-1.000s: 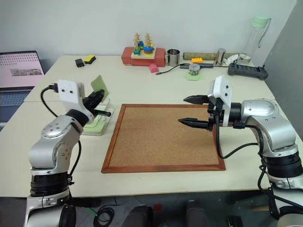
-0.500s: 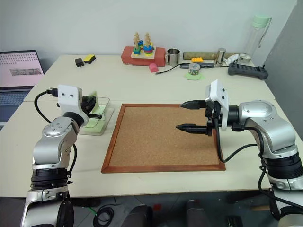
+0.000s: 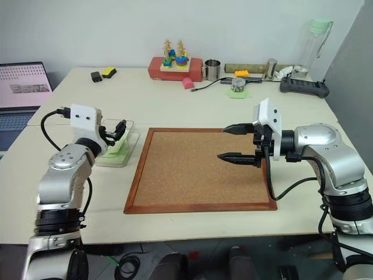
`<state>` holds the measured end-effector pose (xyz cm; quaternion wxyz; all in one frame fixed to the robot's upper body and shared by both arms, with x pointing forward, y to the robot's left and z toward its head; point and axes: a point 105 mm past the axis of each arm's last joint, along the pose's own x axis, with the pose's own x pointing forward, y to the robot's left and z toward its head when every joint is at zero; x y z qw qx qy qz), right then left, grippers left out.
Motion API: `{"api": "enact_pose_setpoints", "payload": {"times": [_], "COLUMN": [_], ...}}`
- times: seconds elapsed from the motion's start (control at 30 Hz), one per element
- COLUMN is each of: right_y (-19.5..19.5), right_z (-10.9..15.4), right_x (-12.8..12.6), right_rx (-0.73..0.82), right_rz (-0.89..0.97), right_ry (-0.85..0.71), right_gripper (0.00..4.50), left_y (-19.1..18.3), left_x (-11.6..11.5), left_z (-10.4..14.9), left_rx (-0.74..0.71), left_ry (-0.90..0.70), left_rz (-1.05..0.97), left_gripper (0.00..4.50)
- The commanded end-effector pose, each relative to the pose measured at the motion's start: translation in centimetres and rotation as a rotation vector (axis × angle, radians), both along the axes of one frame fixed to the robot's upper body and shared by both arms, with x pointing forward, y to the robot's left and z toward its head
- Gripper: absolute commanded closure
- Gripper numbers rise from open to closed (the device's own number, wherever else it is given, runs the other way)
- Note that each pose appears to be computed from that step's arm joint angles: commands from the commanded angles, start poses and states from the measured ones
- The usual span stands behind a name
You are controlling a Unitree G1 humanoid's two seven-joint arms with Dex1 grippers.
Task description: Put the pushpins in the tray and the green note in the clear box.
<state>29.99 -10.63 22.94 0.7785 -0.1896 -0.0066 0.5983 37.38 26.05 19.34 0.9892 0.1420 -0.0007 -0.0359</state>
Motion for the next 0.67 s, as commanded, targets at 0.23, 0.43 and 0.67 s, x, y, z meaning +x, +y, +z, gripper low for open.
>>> {"api": "enact_pose_setpoints", "payload": {"times": [0.23, 0.43, 0.67], "right_y": [-7.1, -12.0, -13.9], "right_z": [-2.0, -2.4, -2.9], "right_x": [-0.1, -0.1, -0.3], "right_rx": [-0.109, -0.145, -0.203], "right_rz": [-0.227, -0.392, -0.423], "right_ry": [0.041, 0.091, 0.110], "right_gripper": [0.71, 0.71, 0.71], "left_y": [3.0, 4.7, 5.0], "left_x": [-7.9, -11.3, -11.7], "left_z": [1.8, 0.7, 1.6], "left_rx": [0.344, 0.308, 0.288], "left_ry": [0.175, 0.293, 0.274], "left_rz": [-0.308, -0.394, -0.410], "left_gripper": [0.95, 0.95, 0.95]}}
